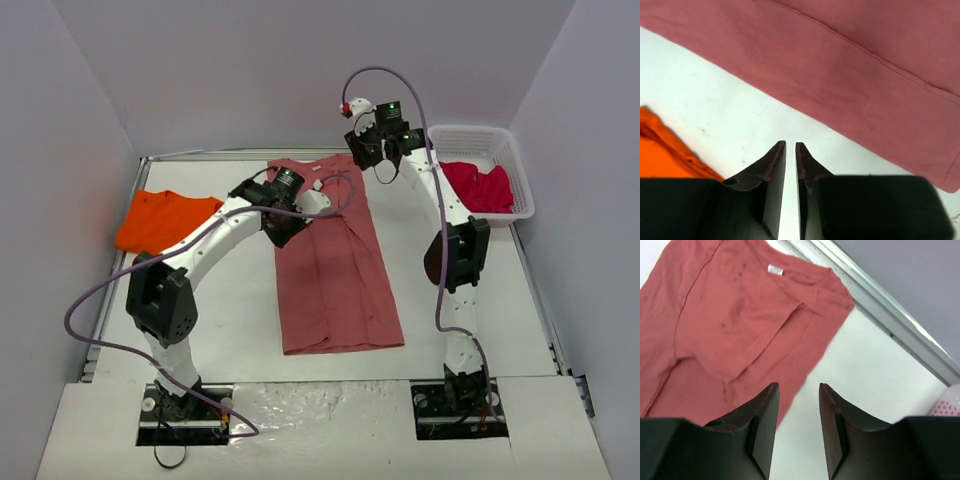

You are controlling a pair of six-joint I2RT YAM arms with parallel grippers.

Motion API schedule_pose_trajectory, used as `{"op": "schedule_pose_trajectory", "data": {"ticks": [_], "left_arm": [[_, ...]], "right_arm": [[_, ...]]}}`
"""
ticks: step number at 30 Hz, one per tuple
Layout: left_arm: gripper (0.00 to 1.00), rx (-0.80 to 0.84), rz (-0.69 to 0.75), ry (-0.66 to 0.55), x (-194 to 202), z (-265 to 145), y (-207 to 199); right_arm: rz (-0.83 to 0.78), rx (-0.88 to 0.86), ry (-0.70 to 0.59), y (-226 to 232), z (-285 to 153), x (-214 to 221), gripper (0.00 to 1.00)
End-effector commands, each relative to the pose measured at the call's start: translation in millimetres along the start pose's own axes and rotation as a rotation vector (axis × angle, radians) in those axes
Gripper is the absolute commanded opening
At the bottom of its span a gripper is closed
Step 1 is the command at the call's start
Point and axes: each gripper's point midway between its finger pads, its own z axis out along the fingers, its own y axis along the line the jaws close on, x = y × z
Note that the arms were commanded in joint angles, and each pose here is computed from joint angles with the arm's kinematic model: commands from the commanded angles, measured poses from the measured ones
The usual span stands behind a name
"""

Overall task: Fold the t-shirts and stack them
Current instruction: Rotate the tshirt 90 degrees

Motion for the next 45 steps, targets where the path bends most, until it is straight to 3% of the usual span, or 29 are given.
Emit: {"op": "schedule_pose_trajectory", "data": {"ticks": [1, 2, 3, 5, 6, 10, 11, 12, 13, 26, 45], "left_arm": [[0.14, -0.002, 0.056, -0.031, 0, -41, -6], [0.14, -0.002, 0.067, -0.034, 4, -47, -9], [0.15, 0.01, 0.072, -0.01, 14, -43, -15], [0.16, 0.011, 0.084, -0.007, 22, -47, -23], [0.17, 0.016, 0.076, 0.026, 35, -40, -28], [0.16, -0.003, 0.061, 0.036, 56, -32, -34], [0.12, -0.012, 0.056, 0.035, 59, -31, -34], [0.03, -0.02, 0.052, 0.04, 61, -28, -34], [0.02, -0.022, 0.044, 0.047, 64, -23, -34], [0.02, 0.049, 0.049, 0.121, 59, 45, -42], [0.02, 0.045, -0.029, 0.163, 63, 95, -39]], "right_arm": [[-0.04, -0.005, 0.041, 10, -37, 10, 0.34], [-0.065, -0.003, 0.03, 11, -57, 6, 0.35], [-0.061, -0.036, 0.099, 23, -55, 36, 0.36], [-0.071, -0.07, 0.109, 35, -80, 46, 0.36], [-0.061, -0.113, 0.182, 49, -83, 76, 0.37], [-0.056, -0.202, 0.272, 79, -108, 123, 0.36], [-0.062, -0.21, 0.271, 83, -116, 127, 0.28], [-0.061, -0.22, 0.289, 87, -117, 137, 0.19], [-0.05, -0.239, 0.326, 93, -117, 154, 0.0], [0.037, -0.403, 0.544, 131, -85, 242, 0.0], [0.097, -0.507, 0.63, 151, -38, 273, 0.0]]}}
